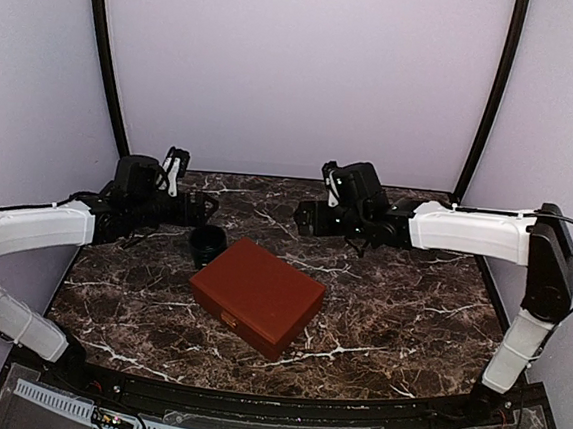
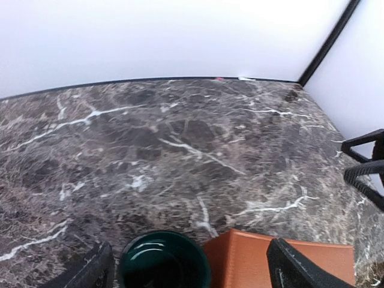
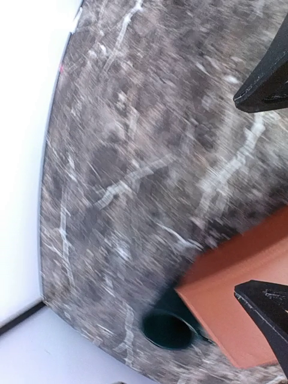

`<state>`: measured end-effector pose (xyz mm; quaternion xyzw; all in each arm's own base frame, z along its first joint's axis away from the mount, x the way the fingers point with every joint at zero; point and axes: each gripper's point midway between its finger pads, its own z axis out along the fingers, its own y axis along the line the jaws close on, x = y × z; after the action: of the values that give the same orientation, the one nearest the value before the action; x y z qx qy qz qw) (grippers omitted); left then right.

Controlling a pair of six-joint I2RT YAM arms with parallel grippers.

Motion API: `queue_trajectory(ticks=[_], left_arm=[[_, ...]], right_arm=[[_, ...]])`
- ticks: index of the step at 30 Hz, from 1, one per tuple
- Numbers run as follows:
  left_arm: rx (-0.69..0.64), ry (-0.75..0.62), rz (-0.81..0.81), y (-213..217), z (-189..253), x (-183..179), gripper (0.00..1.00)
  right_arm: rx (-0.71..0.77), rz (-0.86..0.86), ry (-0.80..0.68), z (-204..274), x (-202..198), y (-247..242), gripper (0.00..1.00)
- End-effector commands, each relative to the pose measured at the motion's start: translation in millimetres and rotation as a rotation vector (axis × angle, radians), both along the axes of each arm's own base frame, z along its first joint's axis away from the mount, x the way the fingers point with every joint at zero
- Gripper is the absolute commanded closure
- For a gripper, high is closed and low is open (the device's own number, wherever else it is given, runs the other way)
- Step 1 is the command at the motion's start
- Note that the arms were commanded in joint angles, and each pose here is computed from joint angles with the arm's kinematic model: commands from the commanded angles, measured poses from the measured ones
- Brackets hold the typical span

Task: Organize the mixed jewelry
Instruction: Reset both arms

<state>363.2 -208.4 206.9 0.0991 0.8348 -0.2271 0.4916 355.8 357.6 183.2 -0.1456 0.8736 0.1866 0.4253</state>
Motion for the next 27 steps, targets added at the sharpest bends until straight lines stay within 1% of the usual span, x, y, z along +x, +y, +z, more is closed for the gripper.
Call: queue_trajectory(ticks=[1, 4, 6, 8, 10, 11, 14, 17, 21, 24, 27], left_arm=[[-0.017, -0.034, 0.087, 44.5, -4.7, 39.5, 0.10], [0.009, -0.065, 0.172, 86.5, -15.7, 52.1, 0.09], [0.017, -0.092, 0.236, 116.2, -21.3, 53.1, 0.09], [-0.001, -0.103, 0.329, 157.3, -26.6, 51.1, 0.09], [-0.019, -0.116, 0.400, 187.4, -32.8, 42.1, 0.08], [-0.016, -0.145, 0.436, 201.8, -30.9, 36.2, 0.08], [0.023, -0.176, 0.545, 232.7, -44.0, 15.4, 0.04], [0.081, -0.214, 0.582, 243.7, -51.1, 1.4, 0.01], [0.121, -0.248, 0.588, 245.6, -60.4, -8.9, 0.01], [0.125, -0.262, 0.559, 241.4, -66.3, -8.2, 0.01], [0.121, -0.278, 0.513, 234.1, -68.7, -3.9, 0.01]], right_arm=[[0.017, -0.062, -0.057, -10.0, 63.5, -27.4, 0.02], [-0.023, -0.155, -0.039, -33.6, 87.2, -79.5, 0.01], [-0.024, -0.224, -0.036, -40.0, 95.3, -123.0, 0.01], [-0.015, -0.323, -0.047, -42.5, 101.3, -177.6, 0.02], [-0.004, -0.375, -0.065, -40.6, 96.6, -220.3, 0.01], [-0.003, -0.407, -0.075, -40.6, 92.8, -242.0, 0.01], [-0.005, -0.478, -0.134, -36.0, 75.5, -295.0, 0.02], [-0.012, -0.539, -0.213, -29.4, 58.9, -332.3, 0.01], [-0.023, -0.632, -0.368, -15.6, 36.3, -366.5, 0.01], [-0.064, -0.700, -0.430, -18.0, 24.9, -383.2, 0.01], [-0.091, -0.704, -0.478, -26.2, 18.7, -386.4, 0.01]])
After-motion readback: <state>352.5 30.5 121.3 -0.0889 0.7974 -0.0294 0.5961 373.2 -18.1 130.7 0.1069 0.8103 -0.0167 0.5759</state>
